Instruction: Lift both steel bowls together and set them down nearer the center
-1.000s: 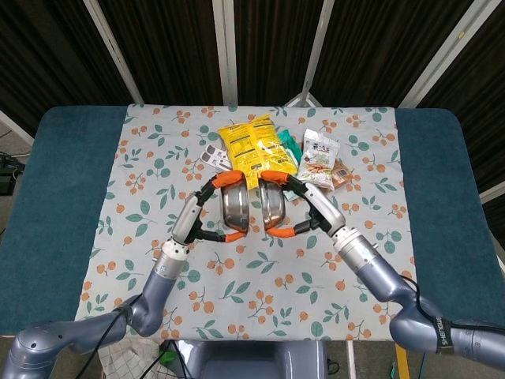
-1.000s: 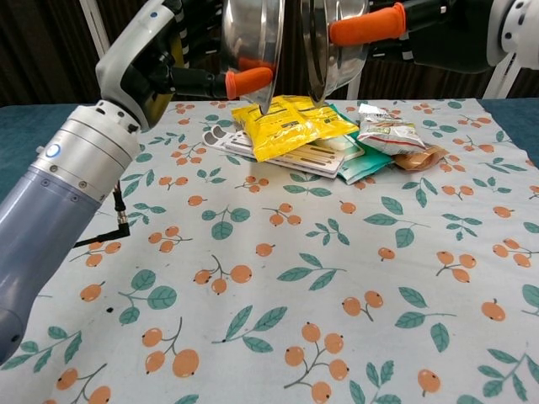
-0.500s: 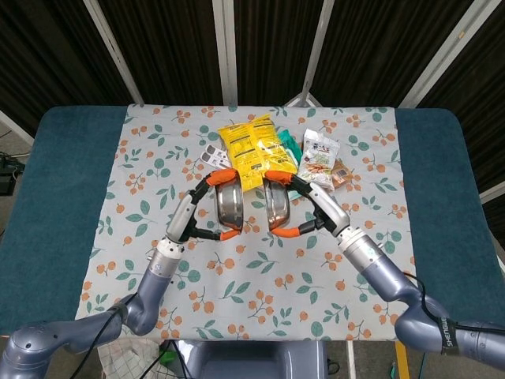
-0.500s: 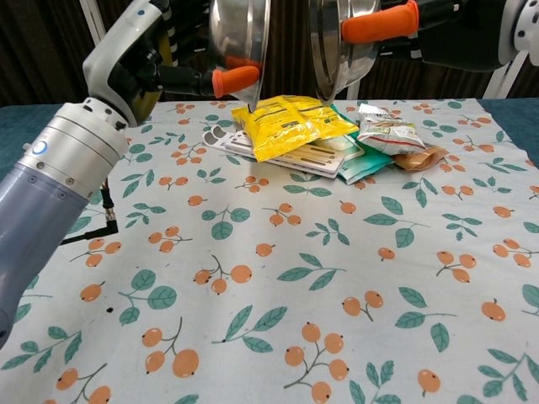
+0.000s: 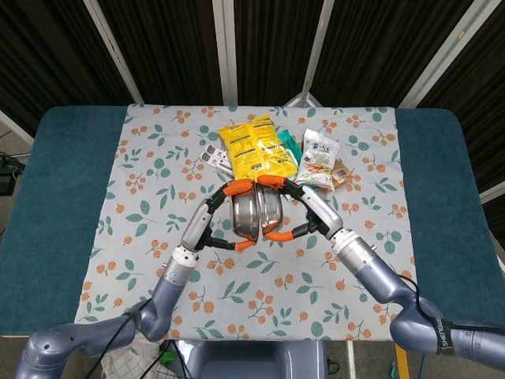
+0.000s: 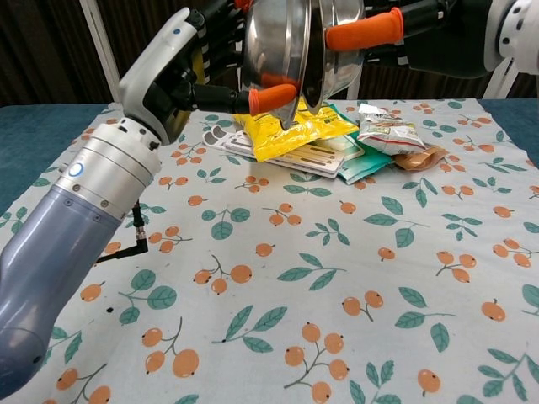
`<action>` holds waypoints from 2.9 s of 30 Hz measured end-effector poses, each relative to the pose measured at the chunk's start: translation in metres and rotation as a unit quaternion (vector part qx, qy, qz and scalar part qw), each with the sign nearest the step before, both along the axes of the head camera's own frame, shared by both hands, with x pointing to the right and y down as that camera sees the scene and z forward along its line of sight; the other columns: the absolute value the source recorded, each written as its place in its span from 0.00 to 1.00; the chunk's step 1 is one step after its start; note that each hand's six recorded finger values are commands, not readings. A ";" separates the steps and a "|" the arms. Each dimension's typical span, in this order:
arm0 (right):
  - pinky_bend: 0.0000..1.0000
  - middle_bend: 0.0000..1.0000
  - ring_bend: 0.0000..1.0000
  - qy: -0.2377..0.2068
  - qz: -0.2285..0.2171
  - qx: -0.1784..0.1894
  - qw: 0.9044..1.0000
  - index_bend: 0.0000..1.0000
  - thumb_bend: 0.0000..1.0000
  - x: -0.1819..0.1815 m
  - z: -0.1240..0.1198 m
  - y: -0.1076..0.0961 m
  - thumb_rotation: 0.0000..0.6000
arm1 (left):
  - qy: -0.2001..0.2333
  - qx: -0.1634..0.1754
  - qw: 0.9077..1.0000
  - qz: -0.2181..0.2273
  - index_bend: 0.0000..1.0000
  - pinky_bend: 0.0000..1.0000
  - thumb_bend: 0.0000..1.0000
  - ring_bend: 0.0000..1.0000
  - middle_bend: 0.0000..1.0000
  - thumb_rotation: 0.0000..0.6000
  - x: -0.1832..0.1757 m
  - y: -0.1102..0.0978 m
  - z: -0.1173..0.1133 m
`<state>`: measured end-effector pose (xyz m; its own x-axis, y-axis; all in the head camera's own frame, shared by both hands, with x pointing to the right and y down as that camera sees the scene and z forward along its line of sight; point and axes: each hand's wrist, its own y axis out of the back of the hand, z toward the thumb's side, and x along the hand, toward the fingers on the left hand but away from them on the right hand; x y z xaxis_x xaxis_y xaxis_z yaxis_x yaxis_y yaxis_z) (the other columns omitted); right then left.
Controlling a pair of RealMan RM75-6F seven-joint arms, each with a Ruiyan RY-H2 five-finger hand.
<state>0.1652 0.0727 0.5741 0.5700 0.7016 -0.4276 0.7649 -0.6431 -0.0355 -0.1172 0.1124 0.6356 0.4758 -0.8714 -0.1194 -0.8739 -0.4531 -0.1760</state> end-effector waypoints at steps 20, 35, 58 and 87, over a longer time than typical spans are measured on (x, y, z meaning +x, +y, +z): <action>0.06 0.26 0.34 -0.015 -0.018 -0.013 1.000 0.31 0.00 -0.013 -0.002 0.010 1.00 | 0.018 0.009 1.000 0.000 0.33 0.33 0.01 0.14 0.19 1.00 0.022 0.006 0.004; 0.06 0.26 0.34 -0.006 0.004 -0.009 1.000 0.32 0.00 0.006 -0.002 0.001 1.00 | 0.013 0.031 0.999 -0.008 0.33 0.33 0.01 0.14 0.19 1.00 0.008 0.003 -0.006; 0.06 0.26 0.34 0.009 0.001 0.000 1.000 0.32 0.00 0.018 -0.006 -0.001 1.00 | -0.009 0.061 0.998 -0.009 0.35 0.33 0.01 0.14 0.20 1.00 0.003 -0.002 -0.009; 0.06 0.26 0.34 0.397 -0.160 0.198 0.882 0.36 0.00 0.102 0.048 -0.010 1.00 | -0.416 -0.153 0.894 -0.070 0.33 0.32 0.01 0.14 0.21 1.00 -0.104 -0.021 0.028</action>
<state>0.2675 0.0628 0.6218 0.3975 0.7427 -0.5389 0.1791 -0.6388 -0.7483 -0.2213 0.0918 0.6635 0.1729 -0.8602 0.4799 -0.5499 -0.4885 -0.6775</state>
